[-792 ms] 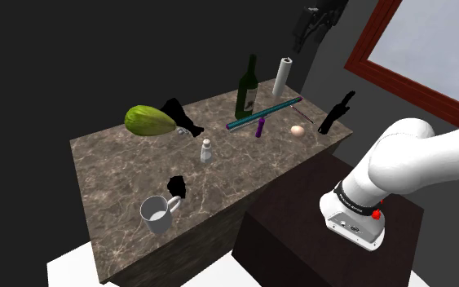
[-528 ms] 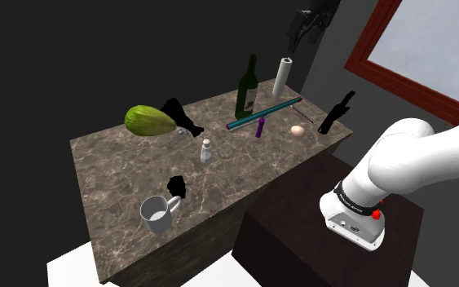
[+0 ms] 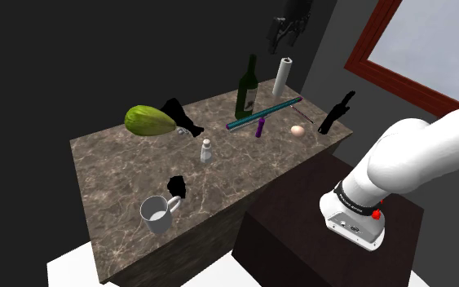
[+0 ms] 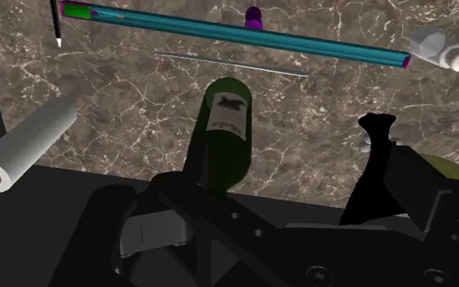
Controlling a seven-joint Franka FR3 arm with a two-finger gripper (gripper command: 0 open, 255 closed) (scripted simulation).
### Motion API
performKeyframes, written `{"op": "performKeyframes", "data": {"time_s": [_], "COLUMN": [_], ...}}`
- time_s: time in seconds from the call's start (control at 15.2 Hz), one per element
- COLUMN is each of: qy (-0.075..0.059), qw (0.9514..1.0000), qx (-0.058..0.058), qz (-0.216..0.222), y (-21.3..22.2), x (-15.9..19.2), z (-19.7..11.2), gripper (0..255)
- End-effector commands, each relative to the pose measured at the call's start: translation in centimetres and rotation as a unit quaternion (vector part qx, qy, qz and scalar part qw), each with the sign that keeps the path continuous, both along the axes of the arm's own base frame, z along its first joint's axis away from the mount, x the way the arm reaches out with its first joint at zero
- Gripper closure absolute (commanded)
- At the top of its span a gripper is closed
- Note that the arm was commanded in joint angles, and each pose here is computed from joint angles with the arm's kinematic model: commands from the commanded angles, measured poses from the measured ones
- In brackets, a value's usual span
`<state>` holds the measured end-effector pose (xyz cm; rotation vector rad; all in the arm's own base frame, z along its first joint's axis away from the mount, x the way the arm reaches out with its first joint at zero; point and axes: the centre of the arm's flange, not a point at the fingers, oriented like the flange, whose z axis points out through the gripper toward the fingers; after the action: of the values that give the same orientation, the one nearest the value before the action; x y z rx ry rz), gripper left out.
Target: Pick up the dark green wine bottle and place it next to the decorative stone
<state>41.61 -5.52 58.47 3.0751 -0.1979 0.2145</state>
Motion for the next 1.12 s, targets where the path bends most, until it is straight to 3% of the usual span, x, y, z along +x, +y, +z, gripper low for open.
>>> {"op": "performKeyframes", "data": {"time_s": [0.0,0.79,1.06], "qy": [0.003,0.020,0.020], "qw": [1.0000,0.9994,0.9994], "qx": [0.004,0.027,0.028], "qz": [0.001,0.009,0.009], "y": [-1.2,-8.5,-8.6], "x": [2.3,15.1,15.4], "z": [-1.2,-8.7,-10.4], "gripper": [0,0,0]}}
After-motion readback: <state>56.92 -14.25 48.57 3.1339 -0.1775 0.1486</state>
